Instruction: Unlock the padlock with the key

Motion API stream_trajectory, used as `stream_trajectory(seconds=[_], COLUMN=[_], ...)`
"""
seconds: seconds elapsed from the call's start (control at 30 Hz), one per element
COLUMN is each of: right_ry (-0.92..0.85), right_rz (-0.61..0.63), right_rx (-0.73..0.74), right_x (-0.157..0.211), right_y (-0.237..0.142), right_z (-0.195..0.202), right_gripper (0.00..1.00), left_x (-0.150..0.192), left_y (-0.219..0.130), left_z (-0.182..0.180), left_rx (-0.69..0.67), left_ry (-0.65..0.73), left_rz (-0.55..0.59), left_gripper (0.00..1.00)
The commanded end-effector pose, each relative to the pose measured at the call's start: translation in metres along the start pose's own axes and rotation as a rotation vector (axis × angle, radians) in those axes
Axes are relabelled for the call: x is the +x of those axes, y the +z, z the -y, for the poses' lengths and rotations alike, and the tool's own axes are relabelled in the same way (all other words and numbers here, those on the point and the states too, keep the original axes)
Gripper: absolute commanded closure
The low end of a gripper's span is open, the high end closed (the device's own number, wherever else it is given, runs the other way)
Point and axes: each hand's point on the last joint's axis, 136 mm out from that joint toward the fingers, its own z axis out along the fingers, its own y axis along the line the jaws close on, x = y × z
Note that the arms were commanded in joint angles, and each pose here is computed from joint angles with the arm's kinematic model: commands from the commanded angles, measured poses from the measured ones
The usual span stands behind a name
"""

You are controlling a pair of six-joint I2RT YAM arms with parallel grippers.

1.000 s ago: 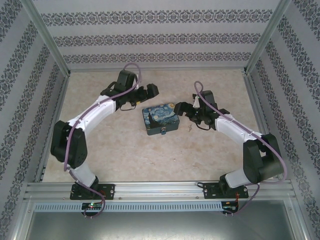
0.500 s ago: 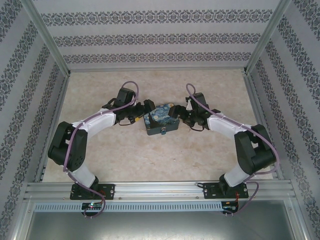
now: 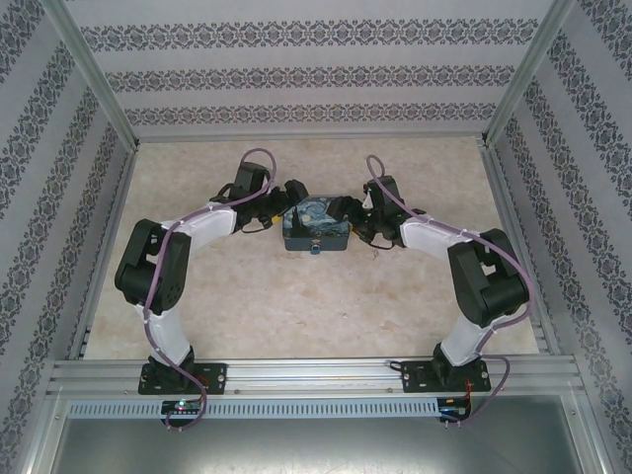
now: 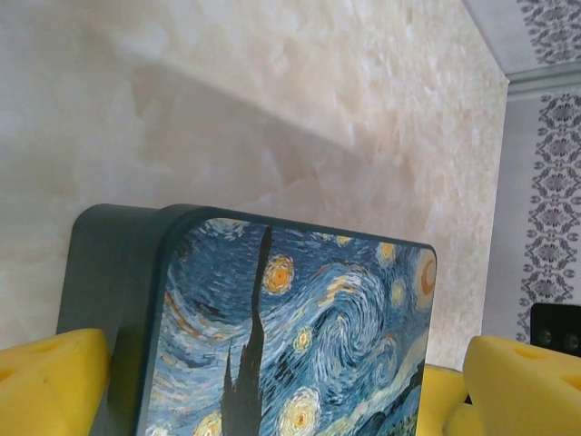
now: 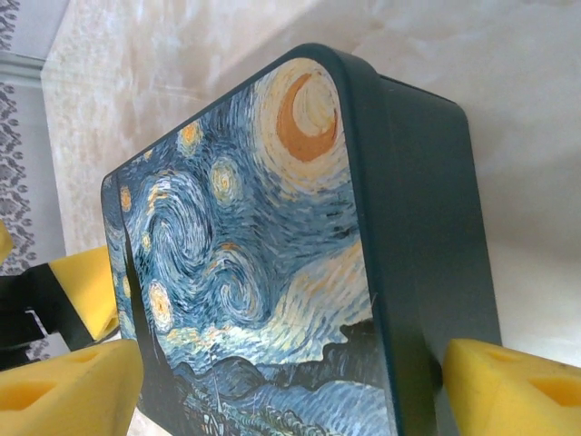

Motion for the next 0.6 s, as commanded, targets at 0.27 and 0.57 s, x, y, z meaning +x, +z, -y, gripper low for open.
stream_trajectory(seconds=[0.27, 0.57], right_ry=[0.056, 0.048], right_rz=[0.063, 0.134], right_rx=[-0.065, 0.143], right_x=[-0.027, -0.036], right_y=[-0.009, -0.062], right_z=[-0.012, 0.036], right_gripper=[0.12, 0.11], left_x=[-0.004, -0.012], left_y=[0.002, -0.018], left_z=[0.014, -0.005], left_rx=[0.084, 0.063], left_ry=[-0.017, -0.049], left_rz=[0.003, 0.064], left_gripper=[0.0, 0.0])
